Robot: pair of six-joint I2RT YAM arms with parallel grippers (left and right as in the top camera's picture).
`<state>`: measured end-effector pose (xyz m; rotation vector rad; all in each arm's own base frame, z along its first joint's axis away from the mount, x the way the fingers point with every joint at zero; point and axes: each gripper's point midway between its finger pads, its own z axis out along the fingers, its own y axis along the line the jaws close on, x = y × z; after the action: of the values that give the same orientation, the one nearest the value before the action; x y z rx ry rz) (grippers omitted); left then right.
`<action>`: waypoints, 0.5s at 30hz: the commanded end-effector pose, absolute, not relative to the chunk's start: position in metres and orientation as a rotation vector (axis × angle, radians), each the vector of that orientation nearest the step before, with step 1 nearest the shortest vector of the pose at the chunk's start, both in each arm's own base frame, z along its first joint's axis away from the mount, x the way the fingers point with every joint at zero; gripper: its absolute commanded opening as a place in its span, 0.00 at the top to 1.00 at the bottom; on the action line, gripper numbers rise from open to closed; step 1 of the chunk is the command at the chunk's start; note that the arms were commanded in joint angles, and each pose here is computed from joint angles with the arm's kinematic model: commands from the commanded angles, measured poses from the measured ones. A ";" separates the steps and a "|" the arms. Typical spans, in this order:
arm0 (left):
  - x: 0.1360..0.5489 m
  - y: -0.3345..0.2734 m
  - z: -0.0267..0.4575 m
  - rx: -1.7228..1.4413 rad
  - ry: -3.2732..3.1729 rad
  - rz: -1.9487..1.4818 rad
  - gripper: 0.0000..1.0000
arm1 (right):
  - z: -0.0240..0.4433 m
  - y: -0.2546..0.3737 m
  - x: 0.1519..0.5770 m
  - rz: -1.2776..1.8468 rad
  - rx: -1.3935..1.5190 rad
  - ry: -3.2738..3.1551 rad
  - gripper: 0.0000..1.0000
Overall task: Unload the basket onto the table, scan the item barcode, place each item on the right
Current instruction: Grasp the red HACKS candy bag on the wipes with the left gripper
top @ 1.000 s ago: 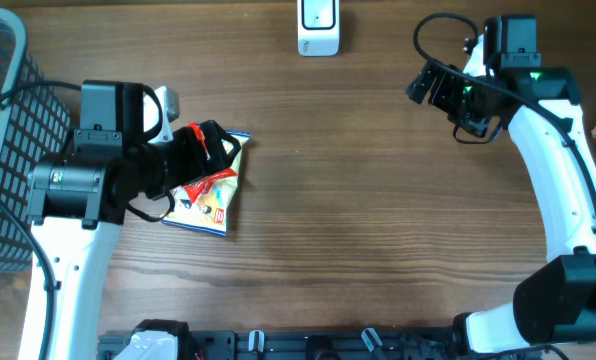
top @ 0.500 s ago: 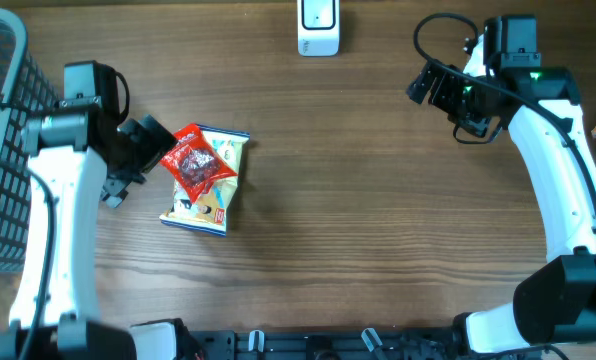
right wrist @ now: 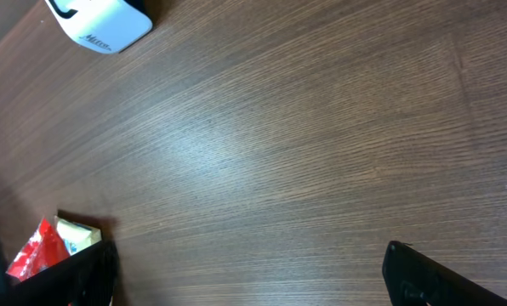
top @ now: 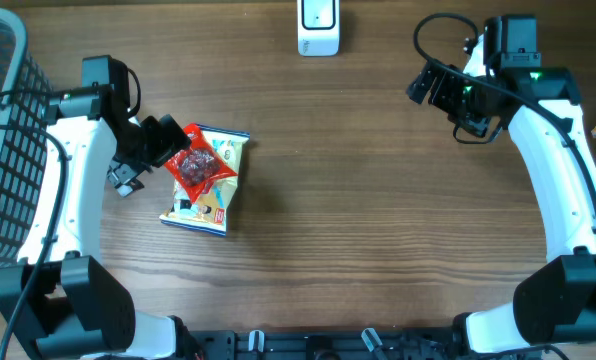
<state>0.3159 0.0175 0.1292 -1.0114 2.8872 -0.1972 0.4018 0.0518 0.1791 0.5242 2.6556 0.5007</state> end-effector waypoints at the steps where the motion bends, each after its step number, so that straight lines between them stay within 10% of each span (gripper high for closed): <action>1: 0.326 0.023 0.129 -0.975 2.855 -0.183 0.00 | 0.174 0.050 0.403 0.480 0.539 2.662 0.00; 15: 0.327 0.019 0.125 -0.976 2.870 -0.212 0.00 | 0.174 0.050 0.403 0.480 0.539 2.662 0.00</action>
<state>0.3266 0.0195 0.1287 -0.9962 2.8517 -0.2009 0.4018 0.0518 0.1791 0.5242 2.6556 0.5007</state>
